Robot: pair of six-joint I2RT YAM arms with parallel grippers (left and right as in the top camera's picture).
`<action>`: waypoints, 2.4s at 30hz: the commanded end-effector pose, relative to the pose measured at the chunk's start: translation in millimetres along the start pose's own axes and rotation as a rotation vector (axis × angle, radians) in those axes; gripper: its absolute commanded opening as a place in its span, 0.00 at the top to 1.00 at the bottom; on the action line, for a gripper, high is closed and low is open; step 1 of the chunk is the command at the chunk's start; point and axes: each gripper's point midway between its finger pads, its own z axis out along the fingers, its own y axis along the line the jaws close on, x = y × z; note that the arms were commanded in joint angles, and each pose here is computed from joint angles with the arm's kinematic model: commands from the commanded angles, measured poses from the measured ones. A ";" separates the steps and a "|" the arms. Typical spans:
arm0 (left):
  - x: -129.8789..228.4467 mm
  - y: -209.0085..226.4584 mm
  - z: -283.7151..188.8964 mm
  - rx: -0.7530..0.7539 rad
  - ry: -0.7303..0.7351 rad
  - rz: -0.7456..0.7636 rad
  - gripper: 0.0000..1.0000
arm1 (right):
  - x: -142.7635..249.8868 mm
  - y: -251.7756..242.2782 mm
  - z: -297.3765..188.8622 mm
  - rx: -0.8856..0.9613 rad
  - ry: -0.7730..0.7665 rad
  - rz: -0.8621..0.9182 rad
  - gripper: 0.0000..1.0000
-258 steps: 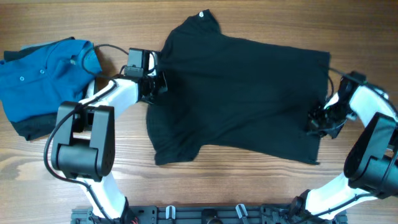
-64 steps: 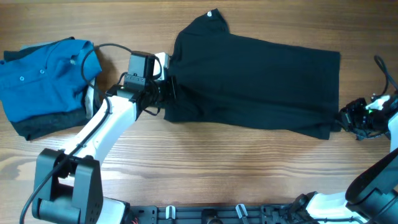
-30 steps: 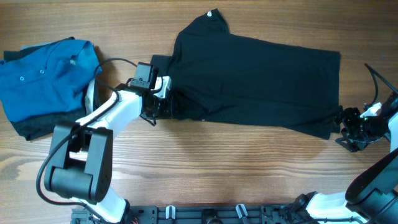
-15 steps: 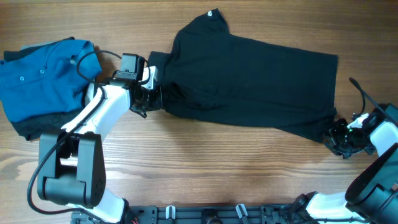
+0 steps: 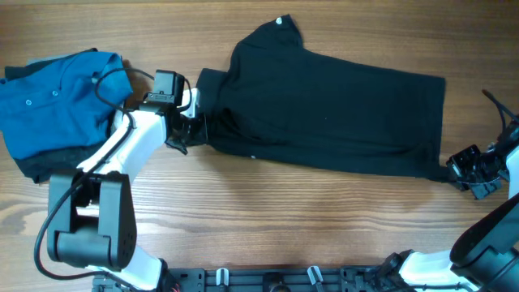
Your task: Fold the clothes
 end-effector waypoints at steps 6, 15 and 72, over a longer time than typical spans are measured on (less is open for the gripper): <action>-17.0 12.6 -12.9 -0.034 -0.062 -0.060 0.96 | -11.7 -12.0 -5.7 0.077 -0.054 -0.007 0.91; 2.7 6.9 -24.1 -0.019 0.033 -0.075 0.52 | 10.8 73.4 -30.3 -0.416 0.032 -0.334 0.66; -18.9 -74.0 -19.3 0.247 -0.066 0.136 0.77 | 57.9 76.3 -7.4 -0.351 0.108 -0.384 0.82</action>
